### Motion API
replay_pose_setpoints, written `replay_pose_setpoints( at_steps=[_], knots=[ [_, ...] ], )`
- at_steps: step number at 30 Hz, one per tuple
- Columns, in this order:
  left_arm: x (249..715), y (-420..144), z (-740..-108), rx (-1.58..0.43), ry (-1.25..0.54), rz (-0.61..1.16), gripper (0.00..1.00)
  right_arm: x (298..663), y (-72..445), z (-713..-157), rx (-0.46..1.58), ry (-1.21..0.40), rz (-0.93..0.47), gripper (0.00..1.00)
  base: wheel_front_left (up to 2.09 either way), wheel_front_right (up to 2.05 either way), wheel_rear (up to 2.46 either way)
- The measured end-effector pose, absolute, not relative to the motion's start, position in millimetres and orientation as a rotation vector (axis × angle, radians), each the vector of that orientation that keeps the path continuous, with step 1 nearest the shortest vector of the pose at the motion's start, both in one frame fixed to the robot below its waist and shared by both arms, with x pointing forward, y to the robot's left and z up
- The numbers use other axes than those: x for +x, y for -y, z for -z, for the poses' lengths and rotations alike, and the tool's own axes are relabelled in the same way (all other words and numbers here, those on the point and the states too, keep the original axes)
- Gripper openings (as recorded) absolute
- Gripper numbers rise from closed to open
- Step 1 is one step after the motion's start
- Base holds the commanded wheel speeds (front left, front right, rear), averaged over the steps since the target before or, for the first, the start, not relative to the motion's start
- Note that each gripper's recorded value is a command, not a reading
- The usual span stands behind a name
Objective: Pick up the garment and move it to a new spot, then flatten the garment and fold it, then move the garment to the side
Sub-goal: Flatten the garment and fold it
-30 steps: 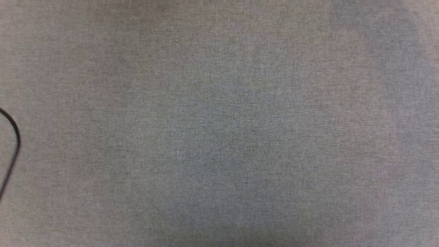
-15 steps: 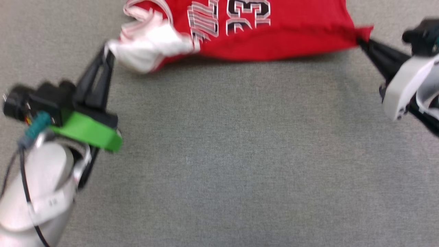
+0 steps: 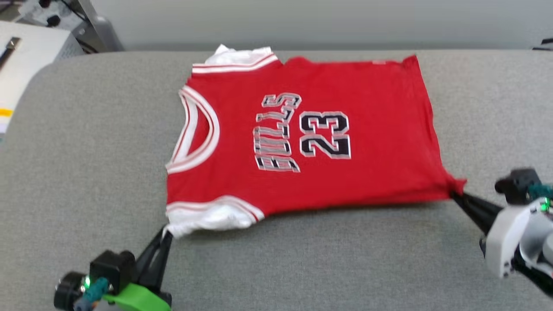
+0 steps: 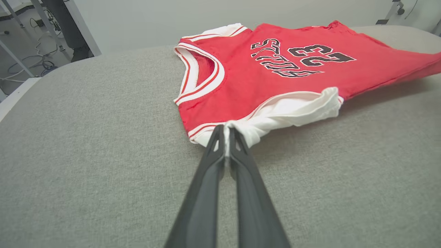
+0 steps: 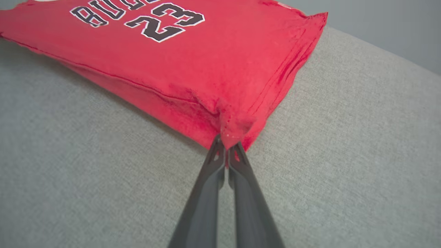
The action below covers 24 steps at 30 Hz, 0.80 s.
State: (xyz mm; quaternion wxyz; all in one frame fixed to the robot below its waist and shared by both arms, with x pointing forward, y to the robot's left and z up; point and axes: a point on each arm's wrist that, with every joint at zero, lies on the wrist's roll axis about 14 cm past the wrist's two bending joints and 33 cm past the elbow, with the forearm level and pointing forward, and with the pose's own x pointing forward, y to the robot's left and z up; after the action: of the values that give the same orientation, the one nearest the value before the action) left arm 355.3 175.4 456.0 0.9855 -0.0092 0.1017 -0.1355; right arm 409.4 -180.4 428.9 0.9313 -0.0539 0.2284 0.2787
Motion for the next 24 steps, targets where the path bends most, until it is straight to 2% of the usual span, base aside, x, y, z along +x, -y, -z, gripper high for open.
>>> replay_pose_setpoints(
  at_steps=[5,15,20,24],
  knots=[
    [315,-162,-442,-0.084,-0.275,0.275,0.0,367,191,-415,-0.071,-0.527,-0.544,0.0,0.0,0.0,0.0],
    [264,-162,-415,-0.137,-0.389,0.225,0.0,312,208,-392,-0.003,-0.608,-0.475,0.0,0.0,0.0,0.0],
    [266,-159,-414,-0.138,-0.391,0.236,0.0,313,208,-397,0.018,-0.584,-0.455,0.0,0.0,0.0,0.0],
    [286,-157,-427,-0.12,-0.332,0.257,0.0,327,205,-411,0.027,-0.525,-0.441,0.0,0.0,0.0,0.0]
  ],
)
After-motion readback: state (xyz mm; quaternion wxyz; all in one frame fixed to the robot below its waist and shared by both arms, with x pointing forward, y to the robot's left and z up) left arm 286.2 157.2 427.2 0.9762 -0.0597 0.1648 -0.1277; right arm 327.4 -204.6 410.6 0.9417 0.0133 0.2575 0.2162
